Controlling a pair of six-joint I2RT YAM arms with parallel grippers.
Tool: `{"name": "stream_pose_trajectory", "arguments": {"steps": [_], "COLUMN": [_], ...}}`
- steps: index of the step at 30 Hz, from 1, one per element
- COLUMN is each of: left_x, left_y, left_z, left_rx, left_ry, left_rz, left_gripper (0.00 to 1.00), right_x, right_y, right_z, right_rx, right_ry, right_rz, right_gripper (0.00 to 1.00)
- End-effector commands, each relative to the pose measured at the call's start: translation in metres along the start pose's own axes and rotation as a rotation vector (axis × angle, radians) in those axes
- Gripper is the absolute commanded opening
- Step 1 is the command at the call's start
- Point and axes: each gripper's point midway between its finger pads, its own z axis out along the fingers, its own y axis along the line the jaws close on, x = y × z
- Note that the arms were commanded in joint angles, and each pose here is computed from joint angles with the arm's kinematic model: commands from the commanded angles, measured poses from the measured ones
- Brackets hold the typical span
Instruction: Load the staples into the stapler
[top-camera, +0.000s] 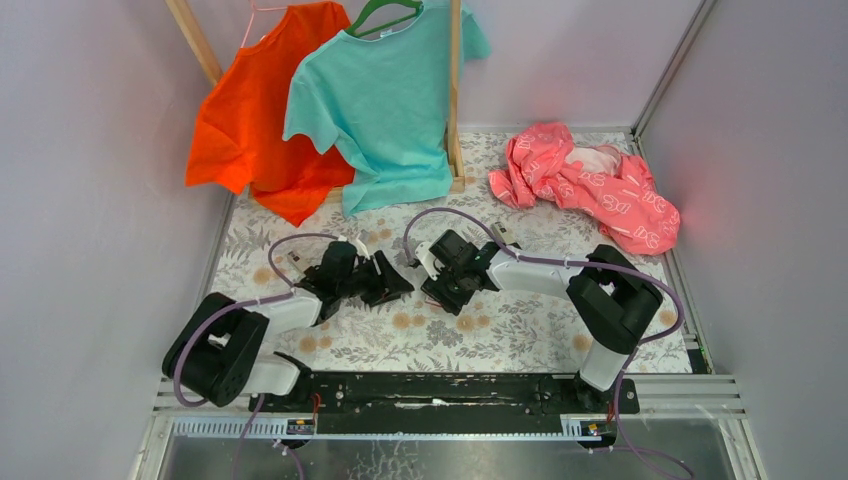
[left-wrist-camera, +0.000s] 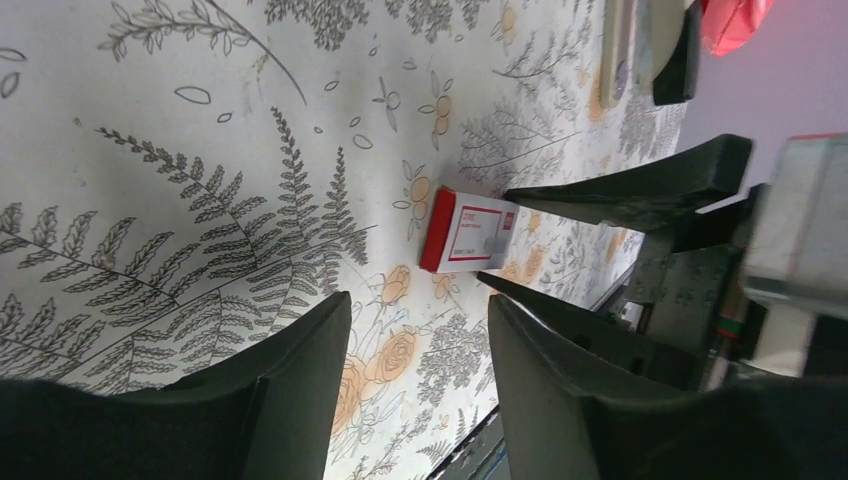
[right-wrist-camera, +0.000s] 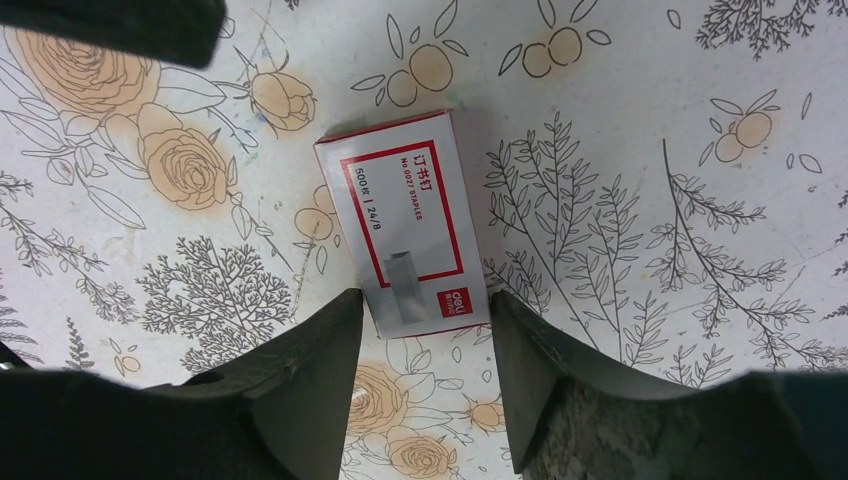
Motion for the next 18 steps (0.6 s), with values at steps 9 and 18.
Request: {"name": "stream_pose_trajectory", "arguments": {"steps": [9, 18], "left_x": [0.001, 0.001], "left_y": [-0.015, -0.014], "left_z": [0.021, 0.031], "left_rx": [0.071, 0.075], "left_ry": [0.035, 0.069], "left_rz": [0.058, 0.077], "left_gripper": [0.51, 0.46], "right_x": [0.008, 0.01], "right_y": [0.008, 0.012], "right_z": [0.01, 0.015], "right_rx": [-0.04, -0.041], "right_ry": [0.024, 0.044], "right_rz": [-0.023, -0.059], "right_gripper": [0.57, 0.56]}}
